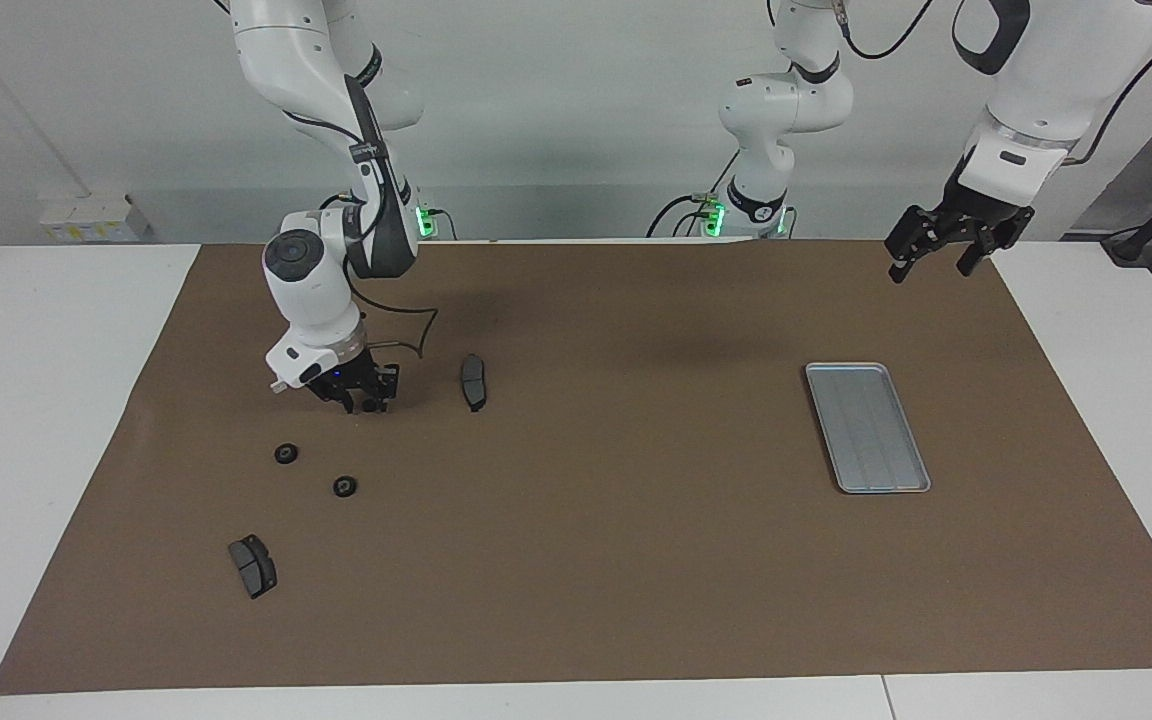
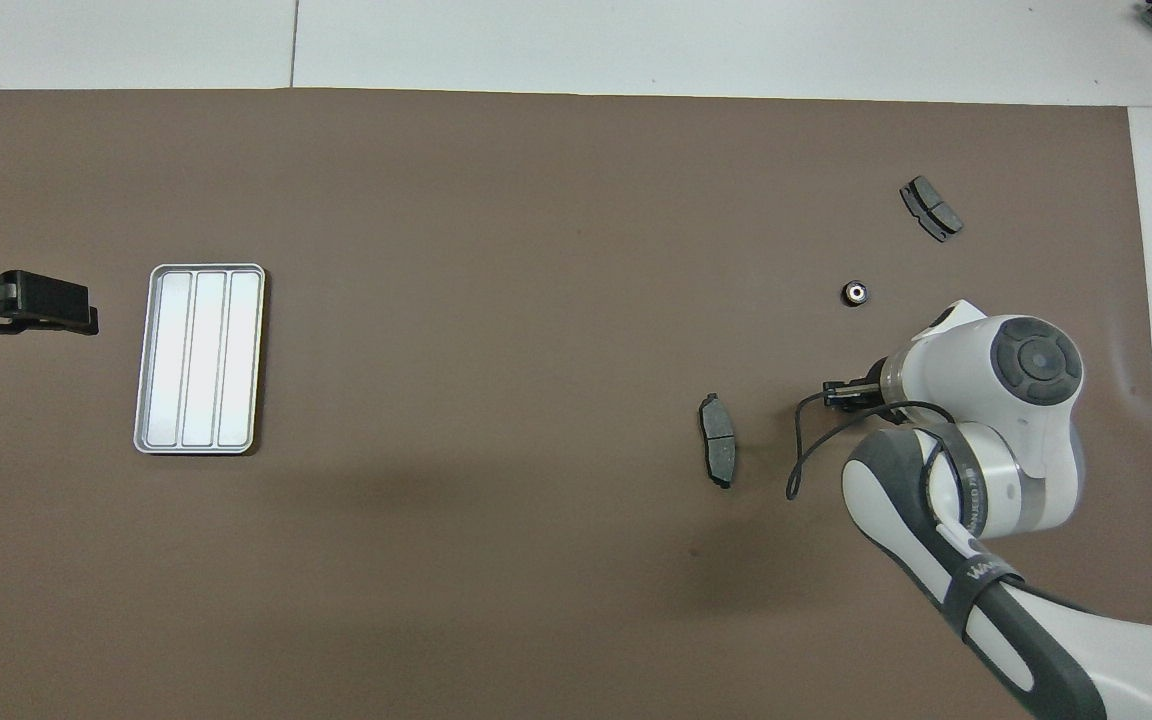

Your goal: Pick bearing gear from pile to tray

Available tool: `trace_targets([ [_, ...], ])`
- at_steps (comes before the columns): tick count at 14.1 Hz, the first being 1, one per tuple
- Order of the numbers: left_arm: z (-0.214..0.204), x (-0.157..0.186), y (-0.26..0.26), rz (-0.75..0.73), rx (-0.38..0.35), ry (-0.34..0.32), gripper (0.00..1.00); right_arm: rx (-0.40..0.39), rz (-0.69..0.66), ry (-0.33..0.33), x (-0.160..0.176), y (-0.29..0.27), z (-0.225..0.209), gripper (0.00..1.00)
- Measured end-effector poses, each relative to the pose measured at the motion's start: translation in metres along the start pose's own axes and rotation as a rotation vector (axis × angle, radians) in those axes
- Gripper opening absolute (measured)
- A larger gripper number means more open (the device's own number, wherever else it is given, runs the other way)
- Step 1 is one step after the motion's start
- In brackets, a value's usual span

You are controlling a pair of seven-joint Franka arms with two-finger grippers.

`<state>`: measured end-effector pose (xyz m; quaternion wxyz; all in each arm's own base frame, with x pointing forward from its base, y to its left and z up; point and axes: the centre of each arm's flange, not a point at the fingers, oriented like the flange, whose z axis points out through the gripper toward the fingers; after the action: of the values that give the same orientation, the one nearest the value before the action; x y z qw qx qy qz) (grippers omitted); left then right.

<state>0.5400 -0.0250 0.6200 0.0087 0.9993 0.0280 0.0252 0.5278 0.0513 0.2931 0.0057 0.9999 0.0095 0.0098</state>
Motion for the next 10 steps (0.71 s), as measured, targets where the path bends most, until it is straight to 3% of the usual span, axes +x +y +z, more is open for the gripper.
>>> trace_targets([
  [5, 0.0000, 0.0000, 0.0000, 0.000, 0.000, 0.000, 1.00, 0.000, 0.000, 0.003, -0.0022, 0.0001, 0.0030, 0.37],
  [7, 0.0000, 0.0000, 0.0000, 0.000, 0.000, 0.000, 1.00, 0.001, 0.000, 0.006, -0.0020, 0.0001, 0.0027, 0.23],
  [10, 0.0000, 0.0000, 0.0000, 0.000, 0.000, 0.000, 1.00, 0.002, 0.000, 0.015, -0.0010, 0.0001, 0.0007, 0.23],
])
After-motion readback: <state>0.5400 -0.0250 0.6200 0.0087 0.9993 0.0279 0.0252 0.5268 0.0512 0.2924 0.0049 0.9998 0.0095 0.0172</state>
